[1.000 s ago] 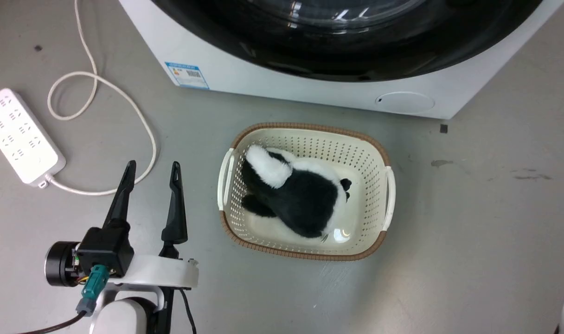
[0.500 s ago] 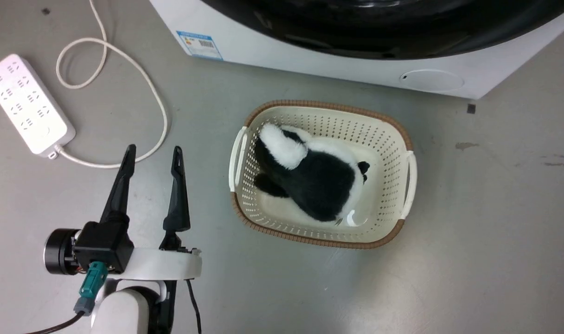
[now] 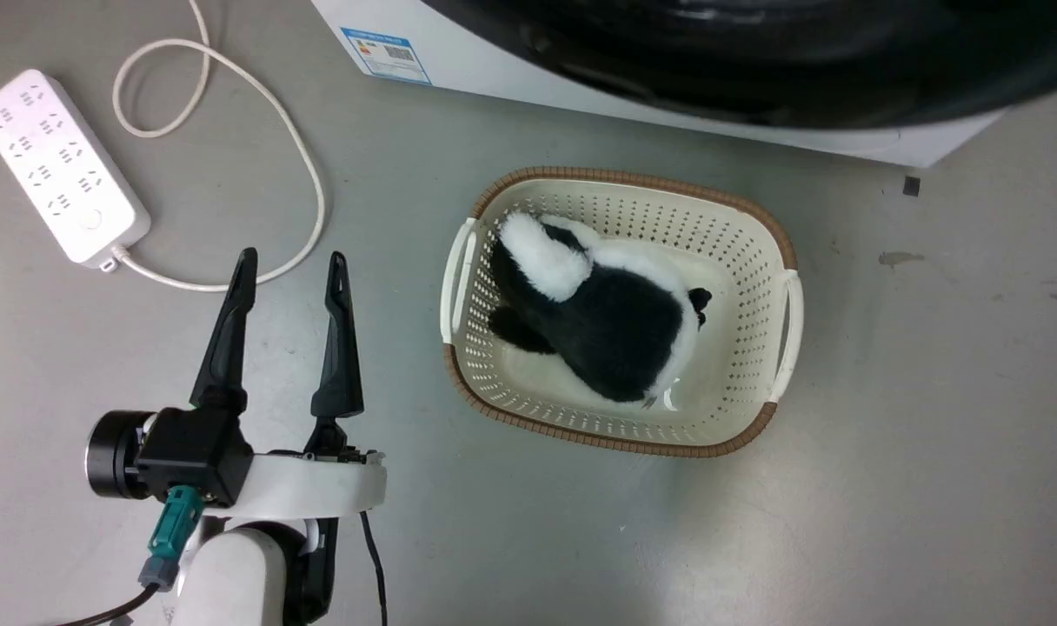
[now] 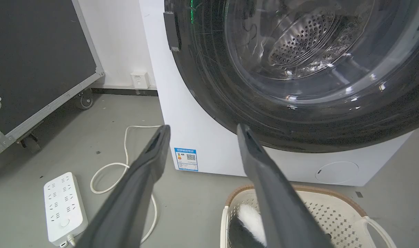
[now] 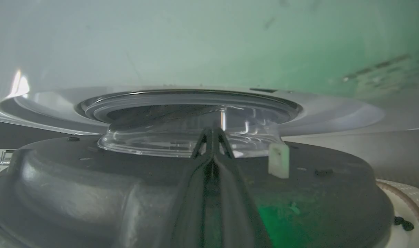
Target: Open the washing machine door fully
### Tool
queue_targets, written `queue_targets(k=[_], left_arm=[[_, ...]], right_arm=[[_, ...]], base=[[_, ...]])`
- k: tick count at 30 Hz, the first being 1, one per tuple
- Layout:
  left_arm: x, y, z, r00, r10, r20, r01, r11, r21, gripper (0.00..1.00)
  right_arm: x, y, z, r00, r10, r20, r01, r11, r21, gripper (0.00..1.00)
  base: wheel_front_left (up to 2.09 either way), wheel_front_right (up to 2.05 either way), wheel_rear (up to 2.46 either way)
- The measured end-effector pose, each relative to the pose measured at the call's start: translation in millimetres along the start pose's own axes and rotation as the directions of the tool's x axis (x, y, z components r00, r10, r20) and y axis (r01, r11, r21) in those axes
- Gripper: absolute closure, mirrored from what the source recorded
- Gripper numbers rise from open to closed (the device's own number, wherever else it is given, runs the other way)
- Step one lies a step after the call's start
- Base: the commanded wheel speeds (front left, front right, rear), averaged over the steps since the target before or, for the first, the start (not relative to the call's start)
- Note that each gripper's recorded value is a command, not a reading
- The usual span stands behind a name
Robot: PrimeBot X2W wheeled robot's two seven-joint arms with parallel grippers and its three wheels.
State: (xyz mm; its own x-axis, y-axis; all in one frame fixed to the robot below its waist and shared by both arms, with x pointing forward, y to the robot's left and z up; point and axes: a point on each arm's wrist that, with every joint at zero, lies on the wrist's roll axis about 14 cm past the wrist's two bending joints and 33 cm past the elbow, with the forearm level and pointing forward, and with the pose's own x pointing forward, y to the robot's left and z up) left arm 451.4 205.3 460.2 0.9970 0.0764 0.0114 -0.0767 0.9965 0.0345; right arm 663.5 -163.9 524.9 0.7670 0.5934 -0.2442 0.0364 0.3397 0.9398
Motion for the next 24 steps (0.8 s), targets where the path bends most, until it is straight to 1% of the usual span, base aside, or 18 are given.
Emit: queue_targets(k=[2,6,13,18,24], left_arm=[[-1.0,1.5,3.9,1.0,0.007,0.013,-0.007,1.0,-0.006,0.0],[-2.9,-0.1,13.3,0.999,0.005,0.034,-0.005,1.0,-0.016,0.0],[-10.8,-4.1,32.7,0.997,-0.004,0.076,0.006,0.999,-0.035,0.0],[-24.3,-5.3,39.9,0.997,-0.006,0.082,0.009,0.999,-0.043,0.0],[-36.1,-12.2,51.0,0.994,-0.037,0.104,0.043,0.998,-0.054,0.0]], right_arm=[[-1.6,2.6,-7.2,1.0,0.009,-0.028,-0.009,1.0,0.005,1.0],[-13.9,-4.1,-25.4,0.997,-0.021,-0.07,0.021,1.0,-0.003,1.0],[-53.7,-16.0,-52.4,0.989,-0.083,-0.122,0.08,0.996,-0.028,1.0],[-68.3,-15.8,-81.6,0.978,-0.066,-0.2,0.063,0.998,-0.02,1.0],[-75.6,-3.9,-119.9,0.959,-0.002,-0.285,-0.001,1.0,-0.009,1.0]], base=[[0.0,0.0,0.0],[0.0,0.0,0.0],[0.0,0.0,0.0],[0.0,0.0,0.0],[0.0,0.0,0.0]])
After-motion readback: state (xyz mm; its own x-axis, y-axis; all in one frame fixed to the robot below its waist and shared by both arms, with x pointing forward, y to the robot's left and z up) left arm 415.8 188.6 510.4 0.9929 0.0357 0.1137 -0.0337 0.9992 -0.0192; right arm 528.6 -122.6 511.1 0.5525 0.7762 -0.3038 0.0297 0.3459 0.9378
